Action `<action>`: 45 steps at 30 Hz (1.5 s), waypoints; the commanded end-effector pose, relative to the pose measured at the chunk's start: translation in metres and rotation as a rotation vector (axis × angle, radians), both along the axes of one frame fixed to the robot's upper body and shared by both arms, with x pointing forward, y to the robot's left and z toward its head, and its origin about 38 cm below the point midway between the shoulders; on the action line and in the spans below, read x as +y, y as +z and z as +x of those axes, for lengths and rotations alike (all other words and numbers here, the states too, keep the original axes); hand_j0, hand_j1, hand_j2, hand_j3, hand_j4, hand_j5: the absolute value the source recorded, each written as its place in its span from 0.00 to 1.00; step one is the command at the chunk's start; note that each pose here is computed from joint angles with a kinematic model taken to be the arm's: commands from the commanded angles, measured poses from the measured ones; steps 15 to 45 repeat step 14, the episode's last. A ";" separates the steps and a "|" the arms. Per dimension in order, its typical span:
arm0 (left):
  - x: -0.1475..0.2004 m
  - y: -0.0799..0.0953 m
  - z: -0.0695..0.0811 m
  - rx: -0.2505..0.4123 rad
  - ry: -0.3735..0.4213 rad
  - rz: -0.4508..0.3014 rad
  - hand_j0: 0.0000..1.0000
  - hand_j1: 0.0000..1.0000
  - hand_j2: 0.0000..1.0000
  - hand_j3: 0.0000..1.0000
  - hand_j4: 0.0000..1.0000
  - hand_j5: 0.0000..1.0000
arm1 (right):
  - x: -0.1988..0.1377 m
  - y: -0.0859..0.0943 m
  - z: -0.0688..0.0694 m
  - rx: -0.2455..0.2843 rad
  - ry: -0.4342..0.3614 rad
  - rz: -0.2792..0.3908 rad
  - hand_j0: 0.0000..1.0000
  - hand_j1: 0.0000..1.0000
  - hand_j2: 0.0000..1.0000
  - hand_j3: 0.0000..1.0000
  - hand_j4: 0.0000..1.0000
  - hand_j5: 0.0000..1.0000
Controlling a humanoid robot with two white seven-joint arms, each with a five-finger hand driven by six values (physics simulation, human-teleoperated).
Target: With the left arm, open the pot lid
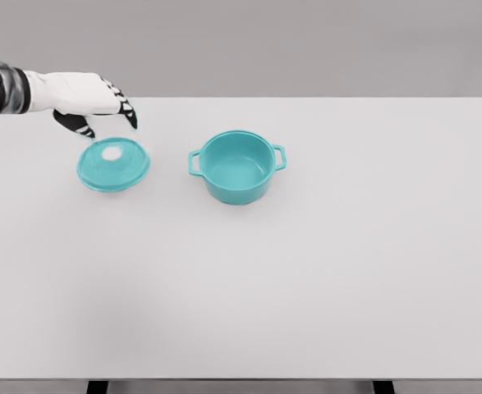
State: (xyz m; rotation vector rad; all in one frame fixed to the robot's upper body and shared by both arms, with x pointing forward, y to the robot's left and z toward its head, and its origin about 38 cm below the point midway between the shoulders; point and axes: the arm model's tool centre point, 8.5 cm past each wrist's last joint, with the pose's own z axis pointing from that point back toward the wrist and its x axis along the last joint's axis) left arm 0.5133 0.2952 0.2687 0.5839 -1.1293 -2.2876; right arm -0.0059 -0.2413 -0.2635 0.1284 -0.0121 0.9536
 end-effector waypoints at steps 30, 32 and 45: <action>0.135 -0.028 -0.007 0.131 0.393 -0.219 1.00 1.00 1.00 1.00 1.00 1.00 | 0.000 0.000 0.000 0.001 0.000 -0.001 1.00 1.00 1.00 1.00 1.00 1.00; 0.135 -0.028 -0.007 0.131 0.393 -0.219 1.00 1.00 1.00 1.00 1.00 1.00 | 0.000 0.000 0.000 0.001 0.000 -0.001 1.00 1.00 1.00 1.00 1.00 1.00; 0.135 -0.028 -0.007 0.131 0.393 -0.219 1.00 1.00 1.00 1.00 1.00 1.00 | 0.000 0.000 0.000 0.001 0.000 -0.001 1.00 1.00 1.00 1.00 1.00 1.00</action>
